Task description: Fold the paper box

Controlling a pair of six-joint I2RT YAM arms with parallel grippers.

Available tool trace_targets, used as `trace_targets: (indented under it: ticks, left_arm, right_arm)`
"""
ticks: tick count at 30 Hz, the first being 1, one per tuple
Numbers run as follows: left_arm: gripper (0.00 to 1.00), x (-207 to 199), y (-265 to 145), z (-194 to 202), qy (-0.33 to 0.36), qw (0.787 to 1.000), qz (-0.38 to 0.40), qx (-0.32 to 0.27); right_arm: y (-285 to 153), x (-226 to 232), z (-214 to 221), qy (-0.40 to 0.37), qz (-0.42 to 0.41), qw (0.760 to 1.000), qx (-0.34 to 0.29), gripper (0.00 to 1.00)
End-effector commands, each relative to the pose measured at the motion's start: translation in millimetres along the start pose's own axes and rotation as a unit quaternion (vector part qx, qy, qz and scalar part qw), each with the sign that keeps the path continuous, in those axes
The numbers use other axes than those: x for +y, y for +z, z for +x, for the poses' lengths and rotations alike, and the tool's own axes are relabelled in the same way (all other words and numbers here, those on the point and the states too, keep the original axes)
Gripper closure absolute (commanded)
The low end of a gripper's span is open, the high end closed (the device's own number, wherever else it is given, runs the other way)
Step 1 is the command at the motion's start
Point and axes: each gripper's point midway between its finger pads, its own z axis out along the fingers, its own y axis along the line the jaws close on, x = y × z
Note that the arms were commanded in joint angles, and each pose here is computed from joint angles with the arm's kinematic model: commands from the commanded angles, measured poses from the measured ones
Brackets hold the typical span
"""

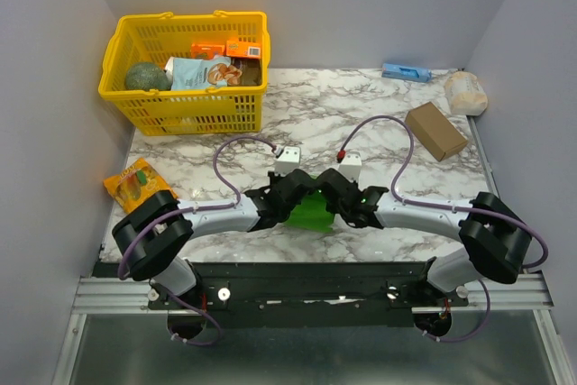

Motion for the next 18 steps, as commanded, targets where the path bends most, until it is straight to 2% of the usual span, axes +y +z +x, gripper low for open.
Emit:
trace_targets:
  ticks: [1,7,13,18]
  left_arm:
    - [0.97,47,-3,40,0.114,0.986,-0.113,0.036]
    - [0.98,14,-8,35,0.062,0.997,-0.038,0.028]
    - [1.00,44,-4,40,0.139,0.980,-0.139,0.037]
    - [1.00,53,-5,44,0.165,0.972,-0.164,0.039]
  right_arm:
    - [-10,3,-9,-0.012,0.014,0.999,-0.037,0.88]
    - [-5,9,1,-0.015,0.001,1.000,-0.020,0.88]
    - [-5,10,2,-0.013,-0.003,1.000,-0.018,0.88]
    - [-5,10,3,-0.010,-0.003,1.000,-0.017,0.88]
